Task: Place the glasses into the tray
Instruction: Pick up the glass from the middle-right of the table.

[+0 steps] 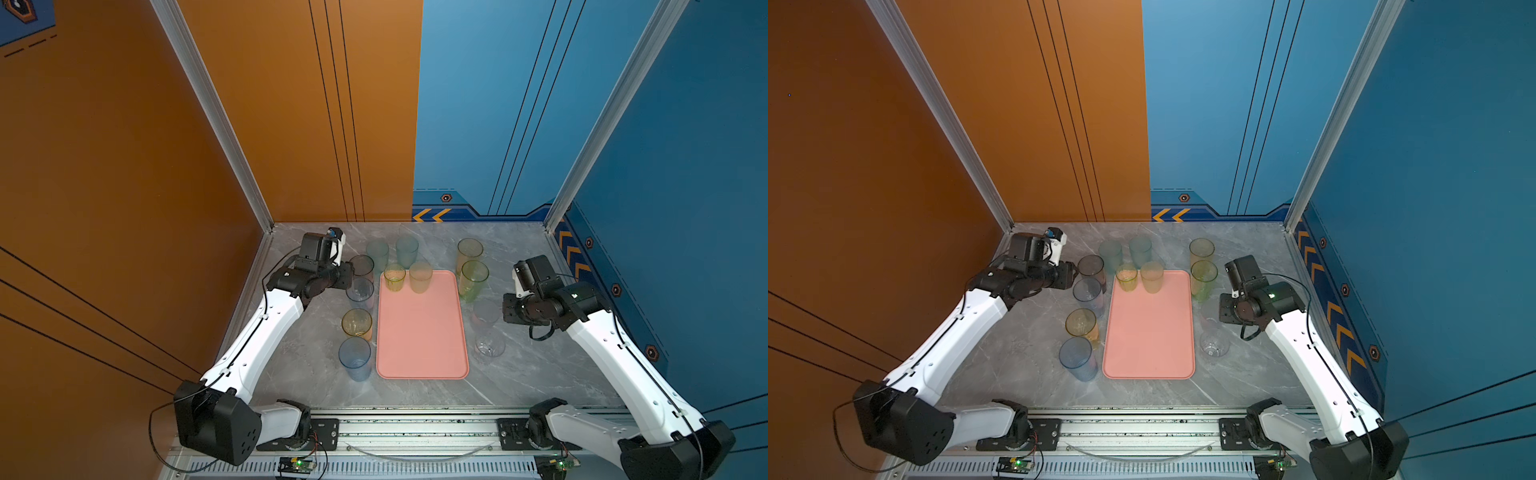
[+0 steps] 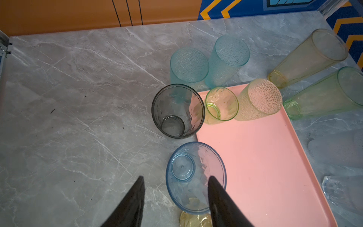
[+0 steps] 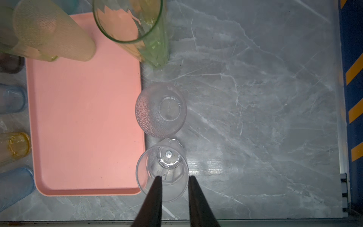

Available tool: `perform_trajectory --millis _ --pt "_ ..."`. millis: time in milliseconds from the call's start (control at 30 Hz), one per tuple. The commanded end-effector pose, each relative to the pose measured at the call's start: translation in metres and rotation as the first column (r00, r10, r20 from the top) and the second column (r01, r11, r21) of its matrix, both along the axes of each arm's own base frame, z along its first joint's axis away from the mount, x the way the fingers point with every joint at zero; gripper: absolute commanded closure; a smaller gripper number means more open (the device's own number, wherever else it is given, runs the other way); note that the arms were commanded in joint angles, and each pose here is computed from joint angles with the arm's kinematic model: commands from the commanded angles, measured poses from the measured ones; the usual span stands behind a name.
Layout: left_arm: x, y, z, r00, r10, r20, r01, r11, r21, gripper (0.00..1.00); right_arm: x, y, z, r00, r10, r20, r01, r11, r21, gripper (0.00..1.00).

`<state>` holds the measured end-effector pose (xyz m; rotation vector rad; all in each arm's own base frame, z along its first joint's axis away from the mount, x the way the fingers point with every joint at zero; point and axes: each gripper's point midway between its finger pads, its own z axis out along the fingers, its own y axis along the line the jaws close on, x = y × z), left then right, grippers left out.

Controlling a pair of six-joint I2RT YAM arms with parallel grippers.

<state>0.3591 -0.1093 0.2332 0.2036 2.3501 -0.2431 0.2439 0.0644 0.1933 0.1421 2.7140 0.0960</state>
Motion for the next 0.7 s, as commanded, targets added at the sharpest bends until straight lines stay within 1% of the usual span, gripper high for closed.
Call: perform_trajectory --millis 0,333,667 --pt "0.005 -0.005 0.009 1.0 -0.008 0.02 0.007 1.0 0.009 0.47 0.005 0.006 -0.016 0.999 -0.014 -0.039 0.016 0.999 0.05 0.78" --pt "0.005 -0.002 0.001 1.0 0.001 0.006 -0.001 1.0 0.027 0.47 0.03 0.006 -0.046 0.995 -0.018 -0.099 0.026 0.996 0.081 0.78" --pt "0.005 0.003 -0.002 1.0 0.011 -0.001 -0.011 1.0 0.027 0.47 0.04 -0.007 -0.063 0.988 -0.038 -0.151 0.042 0.999 0.026 0.8"
